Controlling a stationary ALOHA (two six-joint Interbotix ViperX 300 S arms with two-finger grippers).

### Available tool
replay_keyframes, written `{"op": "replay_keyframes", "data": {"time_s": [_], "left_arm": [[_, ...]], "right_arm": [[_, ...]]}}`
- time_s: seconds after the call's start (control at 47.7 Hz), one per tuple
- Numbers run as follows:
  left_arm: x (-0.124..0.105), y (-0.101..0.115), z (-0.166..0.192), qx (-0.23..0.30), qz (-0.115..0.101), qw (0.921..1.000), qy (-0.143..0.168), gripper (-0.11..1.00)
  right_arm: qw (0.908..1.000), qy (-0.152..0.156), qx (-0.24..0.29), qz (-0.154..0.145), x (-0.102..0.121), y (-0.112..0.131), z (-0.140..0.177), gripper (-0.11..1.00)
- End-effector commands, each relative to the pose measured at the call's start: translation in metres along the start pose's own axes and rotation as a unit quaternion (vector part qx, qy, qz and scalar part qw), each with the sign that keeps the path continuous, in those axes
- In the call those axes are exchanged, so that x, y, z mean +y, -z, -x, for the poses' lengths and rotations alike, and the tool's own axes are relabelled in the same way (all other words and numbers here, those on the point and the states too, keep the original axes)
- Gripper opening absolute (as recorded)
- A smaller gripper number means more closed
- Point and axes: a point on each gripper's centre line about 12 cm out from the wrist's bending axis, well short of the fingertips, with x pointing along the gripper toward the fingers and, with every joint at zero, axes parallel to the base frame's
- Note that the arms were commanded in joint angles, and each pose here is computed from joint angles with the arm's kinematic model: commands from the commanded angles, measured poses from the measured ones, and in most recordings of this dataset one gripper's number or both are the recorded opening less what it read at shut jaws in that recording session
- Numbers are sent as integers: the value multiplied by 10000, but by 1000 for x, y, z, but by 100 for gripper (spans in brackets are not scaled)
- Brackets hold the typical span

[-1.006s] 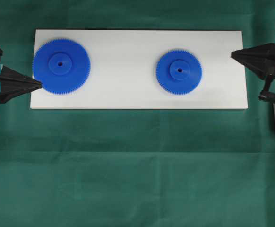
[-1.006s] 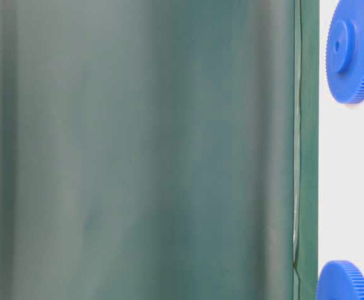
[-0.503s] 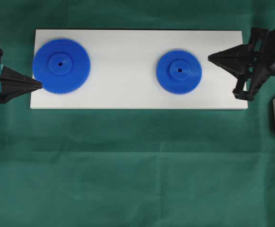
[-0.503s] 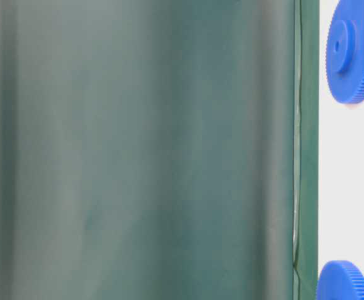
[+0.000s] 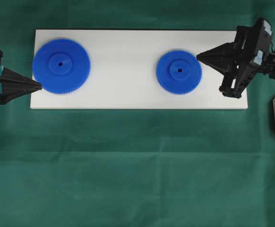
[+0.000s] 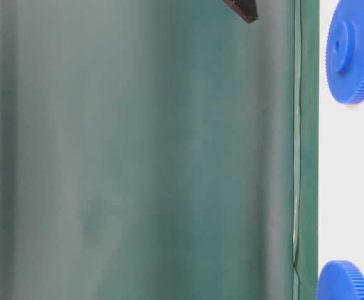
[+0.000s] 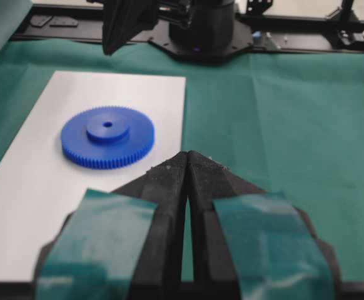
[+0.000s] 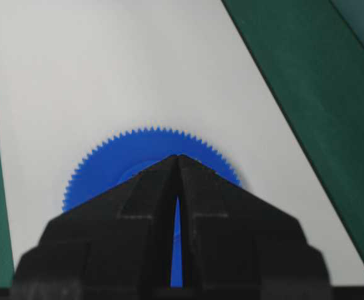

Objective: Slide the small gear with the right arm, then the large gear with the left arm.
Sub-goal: 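Move the right gripper over the small blue gear, lowering its tip into the hub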

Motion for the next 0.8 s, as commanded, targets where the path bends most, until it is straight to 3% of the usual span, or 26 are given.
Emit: {"op": "replay_keyframes", "data": {"time_s": [0.0,0.775], "left_arm": [[0,-5,-2,-85,30,10000,-11,0],[0,-2,-1,-54,38,10000,-12,0]], "right_arm": [[10000,-3,-100,-3,0,-7,-3,51],[9970,65,771,-6,-3,28,-55,51]]}}
